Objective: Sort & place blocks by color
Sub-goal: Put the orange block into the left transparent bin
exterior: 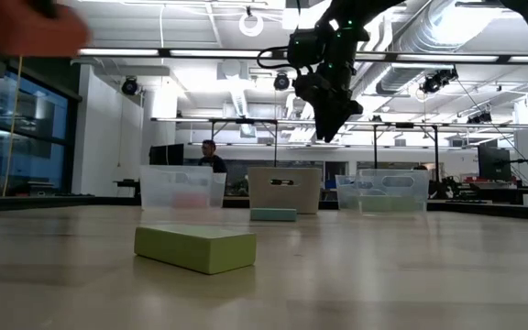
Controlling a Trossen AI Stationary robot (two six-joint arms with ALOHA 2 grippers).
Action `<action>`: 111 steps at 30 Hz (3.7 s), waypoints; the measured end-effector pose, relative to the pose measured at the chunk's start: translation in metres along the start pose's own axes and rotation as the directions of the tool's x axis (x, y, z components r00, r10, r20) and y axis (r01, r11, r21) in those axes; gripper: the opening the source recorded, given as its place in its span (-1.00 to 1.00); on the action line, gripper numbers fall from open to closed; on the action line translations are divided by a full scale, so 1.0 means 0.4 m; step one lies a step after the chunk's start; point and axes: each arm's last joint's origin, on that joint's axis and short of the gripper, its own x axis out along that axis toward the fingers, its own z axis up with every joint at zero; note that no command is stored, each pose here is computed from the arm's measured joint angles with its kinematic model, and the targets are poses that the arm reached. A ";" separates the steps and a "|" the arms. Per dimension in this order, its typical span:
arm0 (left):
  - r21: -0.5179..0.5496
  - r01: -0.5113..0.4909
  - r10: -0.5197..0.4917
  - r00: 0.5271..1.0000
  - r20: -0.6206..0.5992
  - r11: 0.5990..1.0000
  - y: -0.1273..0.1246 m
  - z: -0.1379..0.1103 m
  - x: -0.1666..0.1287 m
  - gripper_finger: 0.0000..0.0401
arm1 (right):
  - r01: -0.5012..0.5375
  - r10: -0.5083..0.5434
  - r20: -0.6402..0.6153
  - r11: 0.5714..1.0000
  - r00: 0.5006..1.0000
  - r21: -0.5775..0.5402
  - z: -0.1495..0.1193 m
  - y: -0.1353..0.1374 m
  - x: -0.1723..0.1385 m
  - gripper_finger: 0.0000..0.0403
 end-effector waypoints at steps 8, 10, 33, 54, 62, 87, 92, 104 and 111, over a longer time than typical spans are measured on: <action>0.125 -0.044 0.024 0.986 0.162 0.991 0.010 0.169 0.001 -0.61 | -0.001 0.001 0.005 1.000 1.000 0.006 0.001 0.000 0.000 -0.39; 0.156 -0.079 0.045 0.977 0.207 0.985 0.018 0.210 0.002 -0.61 | -0.002 0.002 0.010 1.000 1.000 0.005 0.002 0.000 0.000 -0.39; 0.359 -0.491 0.204 0.770 0.604 0.794 0.150 0.593 -0.018 -0.60 | -0.022 0.024 0.035 0.998 0.999 -0.052 -0.001 0.055 0.001 -0.39; 0.437 -0.466 0.172 0.810 0.561 0.769 0.284 0.798 -0.003 -0.52 | -0.032 0.034 0.044 0.999 0.998 -0.034 -0.005 0.080 0.002 -0.39; 0.467 -0.491 0.291 0.851 0.437 0.735 0.337 0.840 0.042 -0.52 | -0.040 0.037 0.058 0.998 0.998 0.057 -0.001 0.081 0.002 -0.39; 0.501 -0.347 0.373 0.926 0.052 0.792 0.445 0.838 0.246 -0.52 | -0.043 0.031 0.065 0.981 0.997 0.189 0.000 0.081 0.001 -0.39; 0.532 -0.351 0.369 0.926 0.077 0.770 0.442 0.849 0.242 -0.52 | -0.043 0.030 0.065 0.978 0.997 0.205 0.000 0.081 0.002 -0.39; 0.667 -0.369 0.405 0.908 0.110 0.647 0.441 0.857 0.237 -0.45 | -0.043 0.030 0.067 0.977 0.997 0.208 0.000 0.081 0.001 -0.39; 0.733 -0.374 0.427 0.895 0.125 0.568 0.442 0.859 0.236 -0.44 | -0.045 0.031 0.070 0.978 0.997 0.204 0.001 0.081 0.001 -0.39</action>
